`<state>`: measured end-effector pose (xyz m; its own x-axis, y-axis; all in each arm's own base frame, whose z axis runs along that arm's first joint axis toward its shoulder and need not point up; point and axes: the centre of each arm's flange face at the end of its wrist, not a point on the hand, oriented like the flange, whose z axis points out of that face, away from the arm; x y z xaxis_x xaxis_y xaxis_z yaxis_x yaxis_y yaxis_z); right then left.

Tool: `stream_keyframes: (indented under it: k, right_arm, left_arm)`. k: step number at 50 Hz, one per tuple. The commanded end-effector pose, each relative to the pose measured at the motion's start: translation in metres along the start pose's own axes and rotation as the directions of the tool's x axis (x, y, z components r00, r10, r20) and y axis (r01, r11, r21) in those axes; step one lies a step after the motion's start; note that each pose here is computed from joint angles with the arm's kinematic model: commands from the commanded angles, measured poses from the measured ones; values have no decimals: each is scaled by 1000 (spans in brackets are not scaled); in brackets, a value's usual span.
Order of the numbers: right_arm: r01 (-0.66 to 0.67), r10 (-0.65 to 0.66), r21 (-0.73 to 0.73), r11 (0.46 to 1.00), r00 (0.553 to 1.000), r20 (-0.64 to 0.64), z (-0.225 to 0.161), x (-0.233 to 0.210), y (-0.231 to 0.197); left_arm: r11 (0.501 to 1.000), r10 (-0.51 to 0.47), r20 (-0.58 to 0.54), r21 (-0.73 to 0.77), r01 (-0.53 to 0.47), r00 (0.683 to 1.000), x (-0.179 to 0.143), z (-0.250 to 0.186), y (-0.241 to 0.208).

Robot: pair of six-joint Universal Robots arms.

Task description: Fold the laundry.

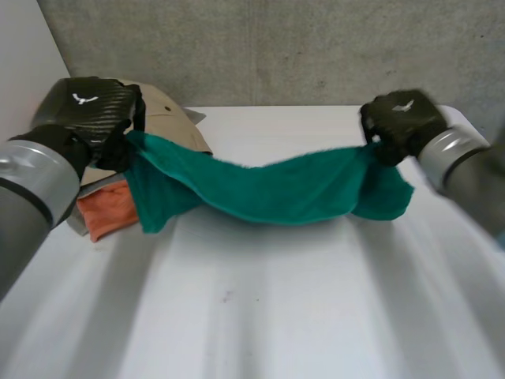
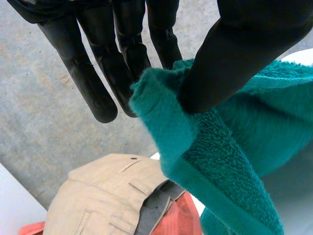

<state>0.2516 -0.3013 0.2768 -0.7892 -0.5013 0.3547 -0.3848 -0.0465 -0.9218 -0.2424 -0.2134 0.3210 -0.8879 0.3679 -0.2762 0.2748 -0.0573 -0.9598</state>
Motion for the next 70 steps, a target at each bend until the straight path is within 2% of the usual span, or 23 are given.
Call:
stream_keyframes:
  k: [1, 5, 11, 14, 19, 24, 28, 34, 36, 40, 42, 46, 48, 51, 52, 56, 59, 70]
  right_arm:
    - [72, -52, -165, 984, 991, 122, -34, 23, -24]
    - [159, -103, -255, 954, 970, 218, -26, 18, -6]
    - [247, -151, -331, 911, 945, 291, 18, 7, 45]
    - [261, -184, -297, 919, 947, 263, 51, -1, 68]
    - [274, -256, -179, 945, 960, 114, 104, -9, 106]
    - [316, -318, -84, 945, 948, -5, 124, -8, 115]
    - [270, -273, -55, 961, 959, -80, 112, 5, 98]
    - [99, -96, 21, 995, 987, -127, 69, 31, 49]
    - [48, -47, 5, 999, 992, -121, 56, 32, 44]
    - [-70, 62, -153, 986, 997, -55, 20, 20, 50]
    - [-69, 65, -216, 974, 998, -27, 8, 14, 53]
    - [29, -1, -348, 937, 997, 82, -21, -6, 63]
    - [157, -108, -360, 920, 982, 153, -33, -15, 71]
    - [291, -231, -325, 900, 950, 212, -41, -21, 77]
    - [369, -308, -278, 887, 921, 239, -42, -25, 81]
    - [492, -445, -188, 850, 862, 242, -36, -29, 93]
    - [518, -477, -171, 838, 848, 230, -30, -31, 103]
    - [516, -482, -140, 845, 849, 218, -4, -40, 138]
  left_arm:
    - [997, -39, -35, -64, 36, 999, -8, -9, 7]
    - [989, -69, -86, -134, 57, 994, 0, -8, 26]
    - [966, -76, -105, -255, 47, 992, 17, 23, 73]
    - [961, -76, -109, -274, 44, 991, 25, 39, 88]
    - [976, -59, -90, -217, 38, 994, 35, 72, 97]
    - [978, -47, -52, -205, 35, 998, 39, 88, 97]
    - [973, -46, -33, -227, 37, 998, 38, 88, 97]
    - [975, -46, -55, -219, 33, 997, 39, 81, 91]
    - [976, -46, -62, -214, 32, 997, 40, 79, 91]
    - [978, -46, -67, -207, 31, 997, 40, 75, 88]
    - [979, -46, -64, -203, 32, 997, 39, 74, 88]
    - [980, -47, -57, -194, 35, 997, 36, 73, 87]
    - [981, -50, -52, -191, 39, 997, 34, 73, 87]
    - [980, -50, -50, -196, 39, 998, 33, 73, 89]
    - [979, -50, -49, -199, 39, 998, 33, 73, 90]
    - [977, -48, -51, -208, 37, 998, 33, 71, 92]
    - [976, -48, -51, -213, 36, 998, 33, 70, 94]
    - [976, -56, -34, -214, 47, 998, 28, 72, 97]
